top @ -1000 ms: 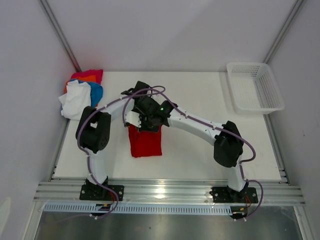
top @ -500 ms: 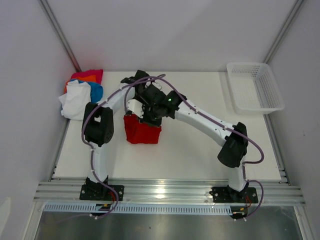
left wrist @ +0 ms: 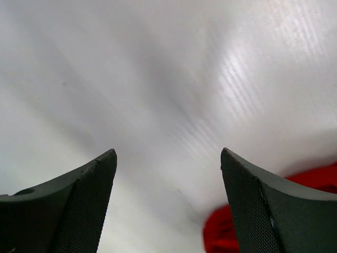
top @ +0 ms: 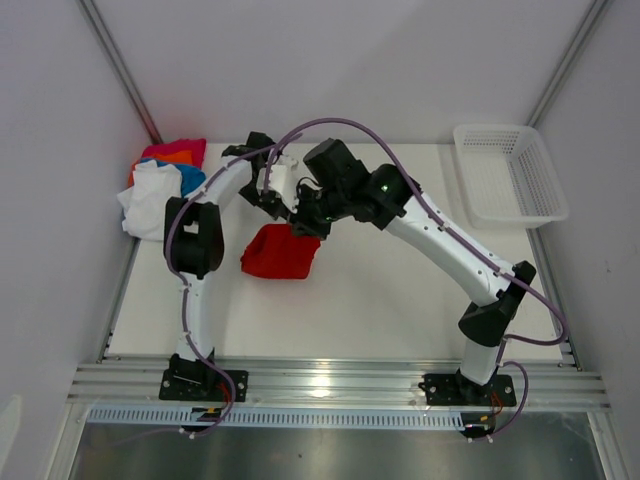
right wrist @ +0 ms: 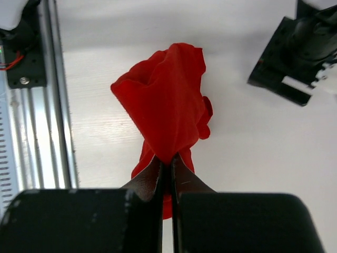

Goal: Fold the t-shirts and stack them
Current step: Fold the tshirt

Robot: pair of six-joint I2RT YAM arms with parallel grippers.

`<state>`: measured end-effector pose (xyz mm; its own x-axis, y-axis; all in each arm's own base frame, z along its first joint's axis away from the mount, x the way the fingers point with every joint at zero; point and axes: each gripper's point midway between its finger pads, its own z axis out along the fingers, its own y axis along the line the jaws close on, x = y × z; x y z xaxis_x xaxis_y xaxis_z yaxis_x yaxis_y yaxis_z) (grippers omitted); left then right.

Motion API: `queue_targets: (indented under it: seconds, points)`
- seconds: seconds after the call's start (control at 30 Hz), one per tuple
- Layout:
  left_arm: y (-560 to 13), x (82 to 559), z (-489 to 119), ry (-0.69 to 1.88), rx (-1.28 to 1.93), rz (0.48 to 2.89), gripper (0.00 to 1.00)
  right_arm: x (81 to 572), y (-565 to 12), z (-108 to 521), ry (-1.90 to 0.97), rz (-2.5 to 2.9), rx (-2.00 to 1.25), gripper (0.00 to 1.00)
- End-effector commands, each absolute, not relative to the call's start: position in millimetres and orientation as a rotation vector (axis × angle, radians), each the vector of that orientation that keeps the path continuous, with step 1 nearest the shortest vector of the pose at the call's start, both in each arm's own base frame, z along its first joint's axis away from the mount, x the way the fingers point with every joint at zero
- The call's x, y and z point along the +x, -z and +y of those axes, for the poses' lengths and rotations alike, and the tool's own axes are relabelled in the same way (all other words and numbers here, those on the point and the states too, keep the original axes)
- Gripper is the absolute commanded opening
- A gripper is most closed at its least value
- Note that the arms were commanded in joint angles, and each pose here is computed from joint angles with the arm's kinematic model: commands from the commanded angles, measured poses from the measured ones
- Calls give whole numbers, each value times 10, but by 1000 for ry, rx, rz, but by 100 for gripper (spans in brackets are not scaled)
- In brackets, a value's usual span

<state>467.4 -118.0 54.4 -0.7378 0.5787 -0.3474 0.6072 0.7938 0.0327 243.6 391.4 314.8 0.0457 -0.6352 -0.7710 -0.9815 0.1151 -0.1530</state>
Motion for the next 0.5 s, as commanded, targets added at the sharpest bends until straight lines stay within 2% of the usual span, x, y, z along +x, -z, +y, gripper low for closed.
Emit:
queue_targets:
  seconds: [0.0, 0.23, 0.47]
  points:
    - [-668, 4775, -1181, 84, 868, 2605, 82, 2184, -3334, 3929, -721, 1644, -1610, 0]
    - [-698, 4652, -1233, 146, 865, 2606, 82, 2218, -2980, 4000, -702, 1698, -1665, 0]
    - [-811, 4647, -1197, 159, 756, 2581, 82, 2424, -2333, 4188, -574, 1721, -1770, 0]
